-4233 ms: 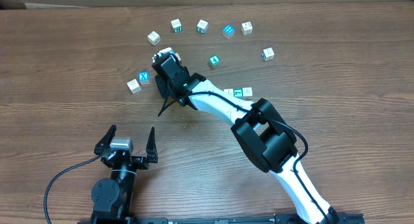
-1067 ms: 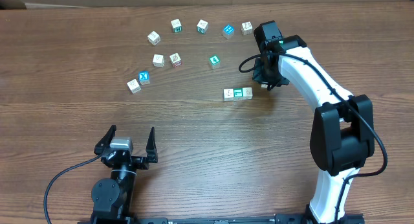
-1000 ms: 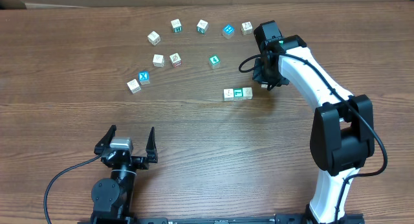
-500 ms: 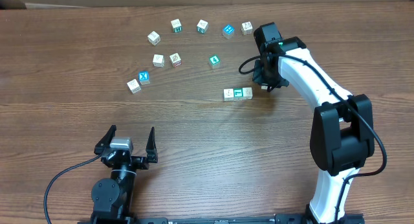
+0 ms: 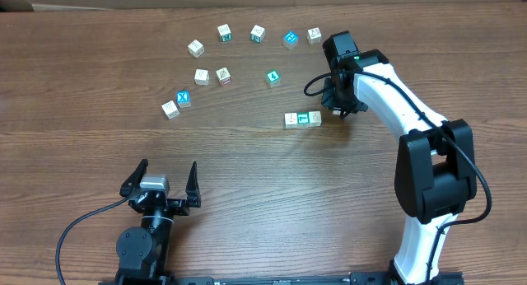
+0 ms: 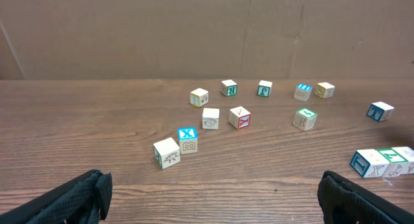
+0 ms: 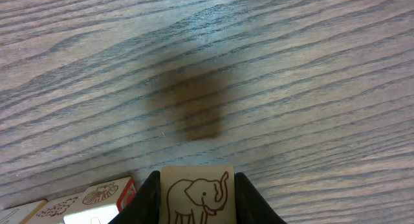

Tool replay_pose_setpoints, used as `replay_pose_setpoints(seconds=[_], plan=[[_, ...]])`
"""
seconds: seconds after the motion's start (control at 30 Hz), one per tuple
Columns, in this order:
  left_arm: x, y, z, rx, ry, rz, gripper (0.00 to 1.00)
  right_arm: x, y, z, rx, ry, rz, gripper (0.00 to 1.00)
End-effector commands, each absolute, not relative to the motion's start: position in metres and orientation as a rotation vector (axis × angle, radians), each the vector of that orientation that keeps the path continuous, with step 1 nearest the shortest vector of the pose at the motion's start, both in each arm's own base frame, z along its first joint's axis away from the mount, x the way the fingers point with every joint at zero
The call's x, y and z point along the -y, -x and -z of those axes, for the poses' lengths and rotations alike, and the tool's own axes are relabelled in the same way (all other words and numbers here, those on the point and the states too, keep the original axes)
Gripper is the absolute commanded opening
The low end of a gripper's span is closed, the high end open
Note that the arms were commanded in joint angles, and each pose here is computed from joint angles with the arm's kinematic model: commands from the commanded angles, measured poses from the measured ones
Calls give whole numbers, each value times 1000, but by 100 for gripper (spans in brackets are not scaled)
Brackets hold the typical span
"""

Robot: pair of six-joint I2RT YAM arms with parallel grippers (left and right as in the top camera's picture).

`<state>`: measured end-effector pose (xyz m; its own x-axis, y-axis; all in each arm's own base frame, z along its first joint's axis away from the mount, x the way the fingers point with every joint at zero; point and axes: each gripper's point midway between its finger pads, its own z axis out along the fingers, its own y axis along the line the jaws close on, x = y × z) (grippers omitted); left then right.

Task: Form a horizontal line
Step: 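Carry the elephant block right to the row's right end, then lower the elephant block beside the row's right end and release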

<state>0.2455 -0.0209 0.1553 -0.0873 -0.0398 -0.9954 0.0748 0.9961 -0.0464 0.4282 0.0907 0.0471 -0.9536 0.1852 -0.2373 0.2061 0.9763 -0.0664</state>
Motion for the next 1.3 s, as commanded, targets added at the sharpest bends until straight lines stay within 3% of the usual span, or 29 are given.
replay_pose_setpoints(seconds=[0.0,0.77,0.87,1.27], plan=[[21,-245,-156,-1647,-42,80,99,-85,-428,-43,-2895,-294,158,20],[21,-245,-156,-1647,-42,80,100,-86,-431,-36,-2883,-214,153,21],[21,-245,-156,-1647,-42,80,99,-86,-431,-36,-2883,-214,153,30],[21,-245,-156,-1647,-42,80,100,-90,-431,-36,-2888,-212,126,36]])
